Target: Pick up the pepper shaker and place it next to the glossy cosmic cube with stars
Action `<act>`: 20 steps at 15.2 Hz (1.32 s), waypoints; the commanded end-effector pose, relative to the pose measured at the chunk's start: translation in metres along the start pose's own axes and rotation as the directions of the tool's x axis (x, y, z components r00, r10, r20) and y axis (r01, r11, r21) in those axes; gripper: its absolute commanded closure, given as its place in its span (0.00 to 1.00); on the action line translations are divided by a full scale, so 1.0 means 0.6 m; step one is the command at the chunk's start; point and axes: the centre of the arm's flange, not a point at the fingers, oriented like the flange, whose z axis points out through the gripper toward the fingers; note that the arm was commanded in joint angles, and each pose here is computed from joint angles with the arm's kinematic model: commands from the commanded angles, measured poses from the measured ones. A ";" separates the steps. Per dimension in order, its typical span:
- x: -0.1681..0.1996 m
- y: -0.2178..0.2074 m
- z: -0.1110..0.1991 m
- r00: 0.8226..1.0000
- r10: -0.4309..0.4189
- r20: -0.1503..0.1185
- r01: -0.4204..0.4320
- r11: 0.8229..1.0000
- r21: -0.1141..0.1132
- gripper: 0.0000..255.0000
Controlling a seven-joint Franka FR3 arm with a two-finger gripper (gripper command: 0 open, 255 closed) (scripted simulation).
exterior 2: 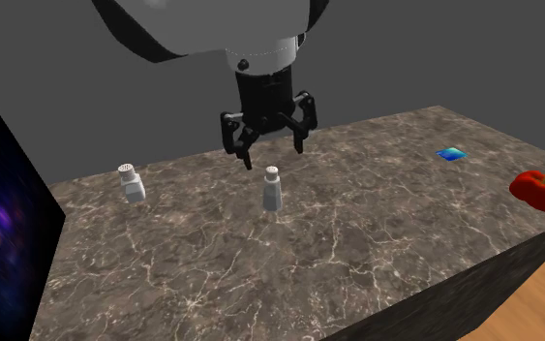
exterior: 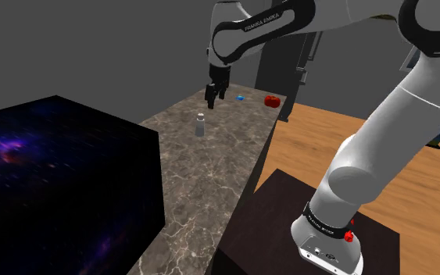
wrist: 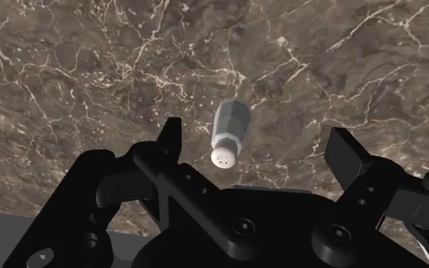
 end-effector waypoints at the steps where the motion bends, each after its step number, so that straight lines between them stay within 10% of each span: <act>1: 0.033 0.002 0.032 1.000 -0.021 0.003 0.021 1.000 0.004 0.00; 8: 0.139 0.021 0.135 0.996 -0.087 0.015 0.087 0.996 0.017 0.00; 20: 0.138 0.020 0.202 0.996 -0.087 0.015 0.087 0.996 0.017 0.00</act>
